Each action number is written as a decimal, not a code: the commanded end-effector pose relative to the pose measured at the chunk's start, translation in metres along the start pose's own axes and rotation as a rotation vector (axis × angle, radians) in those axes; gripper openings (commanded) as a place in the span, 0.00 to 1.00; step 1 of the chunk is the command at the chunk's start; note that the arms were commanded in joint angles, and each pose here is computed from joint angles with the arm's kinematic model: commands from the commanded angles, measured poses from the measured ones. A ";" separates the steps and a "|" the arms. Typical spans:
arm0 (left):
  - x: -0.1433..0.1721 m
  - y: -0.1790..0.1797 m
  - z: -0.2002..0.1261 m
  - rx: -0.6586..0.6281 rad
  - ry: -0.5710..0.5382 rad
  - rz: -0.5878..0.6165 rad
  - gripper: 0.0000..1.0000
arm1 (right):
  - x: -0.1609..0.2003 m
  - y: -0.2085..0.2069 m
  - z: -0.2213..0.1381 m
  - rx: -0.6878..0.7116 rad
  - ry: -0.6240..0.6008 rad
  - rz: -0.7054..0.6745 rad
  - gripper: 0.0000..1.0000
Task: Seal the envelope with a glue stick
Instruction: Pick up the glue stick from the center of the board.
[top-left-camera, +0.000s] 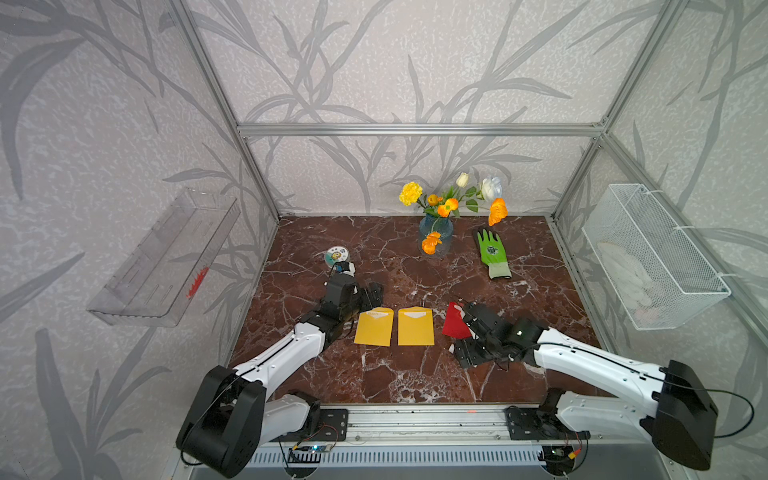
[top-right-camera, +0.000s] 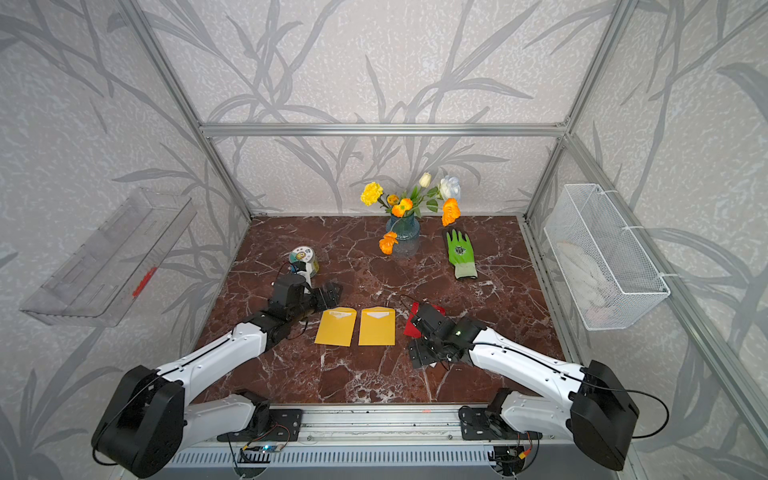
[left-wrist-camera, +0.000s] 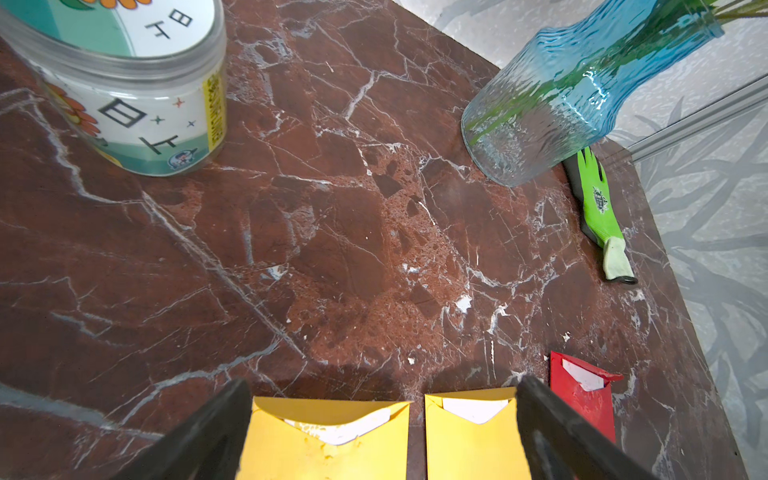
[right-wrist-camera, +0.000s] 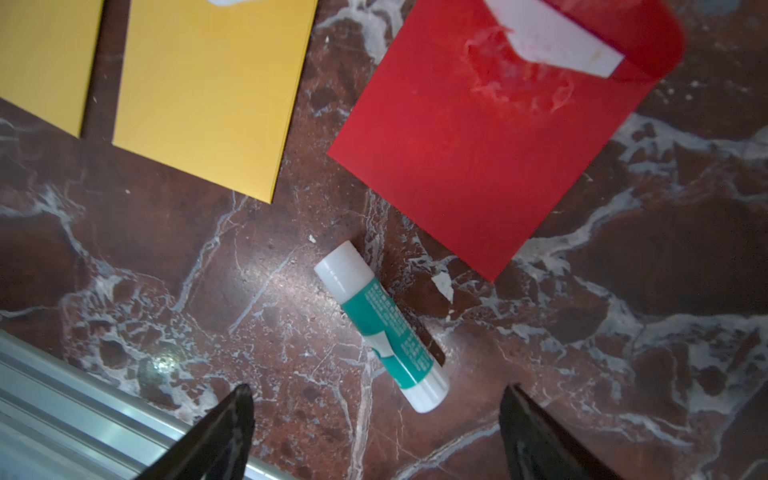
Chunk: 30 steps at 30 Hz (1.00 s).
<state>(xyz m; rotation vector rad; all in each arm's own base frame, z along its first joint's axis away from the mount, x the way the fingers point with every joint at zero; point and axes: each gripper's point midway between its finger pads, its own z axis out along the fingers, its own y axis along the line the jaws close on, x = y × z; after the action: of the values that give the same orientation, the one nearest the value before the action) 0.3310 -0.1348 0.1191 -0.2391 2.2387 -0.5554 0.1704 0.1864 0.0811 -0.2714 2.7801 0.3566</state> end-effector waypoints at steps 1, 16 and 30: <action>-0.002 -0.005 -0.001 0.009 -0.002 0.000 1.00 | -0.011 -0.004 -0.015 -0.026 -0.109 0.307 0.91; 0.003 -0.010 -0.004 0.026 -0.016 -0.024 1.00 | 0.002 0.008 -0.019 -0.117 -0.207 1.111 0.88; 0.017 -0.011 -0.011 0.020 0.005 -0.035 0.99 | 0.009 0.029 -0.001 0.043 -0.223 1.424 0.81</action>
<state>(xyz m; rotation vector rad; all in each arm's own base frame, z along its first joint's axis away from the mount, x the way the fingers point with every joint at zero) 0.3119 -0.1487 0.1145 -0.2601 2.2531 -0.6033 0.1625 0.2226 0.0980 1.2239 2.4405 0.5764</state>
